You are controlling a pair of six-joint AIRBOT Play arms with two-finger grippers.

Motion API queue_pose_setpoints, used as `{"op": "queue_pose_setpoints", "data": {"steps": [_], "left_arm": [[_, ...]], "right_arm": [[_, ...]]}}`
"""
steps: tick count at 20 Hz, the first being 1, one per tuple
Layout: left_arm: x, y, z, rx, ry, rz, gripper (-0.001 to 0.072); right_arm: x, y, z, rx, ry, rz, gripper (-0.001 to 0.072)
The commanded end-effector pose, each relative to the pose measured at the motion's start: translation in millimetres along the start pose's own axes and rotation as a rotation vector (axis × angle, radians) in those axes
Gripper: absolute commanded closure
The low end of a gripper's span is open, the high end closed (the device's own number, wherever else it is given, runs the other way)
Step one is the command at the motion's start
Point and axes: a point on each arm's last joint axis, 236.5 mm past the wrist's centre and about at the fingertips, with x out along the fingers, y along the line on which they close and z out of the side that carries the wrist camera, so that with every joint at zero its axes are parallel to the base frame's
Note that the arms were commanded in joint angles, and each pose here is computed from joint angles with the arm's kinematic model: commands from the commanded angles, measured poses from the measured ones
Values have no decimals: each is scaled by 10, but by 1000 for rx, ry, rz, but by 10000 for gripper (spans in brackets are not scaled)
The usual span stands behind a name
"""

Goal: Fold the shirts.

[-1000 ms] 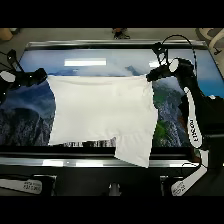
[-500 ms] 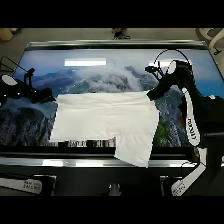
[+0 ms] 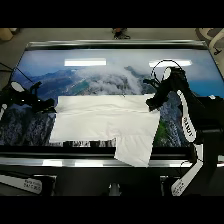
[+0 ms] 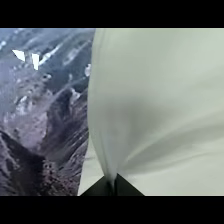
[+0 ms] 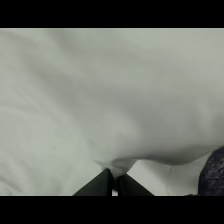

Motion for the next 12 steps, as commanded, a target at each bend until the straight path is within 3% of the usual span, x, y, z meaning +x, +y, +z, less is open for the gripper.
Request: {"op": "queue_pose_setpoints", "data": {"steps": [1,9,10,11,12], "left_arm": [[14,102,110,-15,-38,27,674],[17,128,322,-19,-114,31,674],[37,100,321,-22,-110,19,664],[36,57,323,-29,-111,0,427],[-3,31,293,-31,-97,-11,-7]], "right_arm": [[29,-9,-12,9,4,-2,693],[37,-5,27,45,-11,0,692],[39,7,63,46,-26,6,647],[37,20,68,44,-28,11,392],[26,27,-5,3,1,11,151]]}}
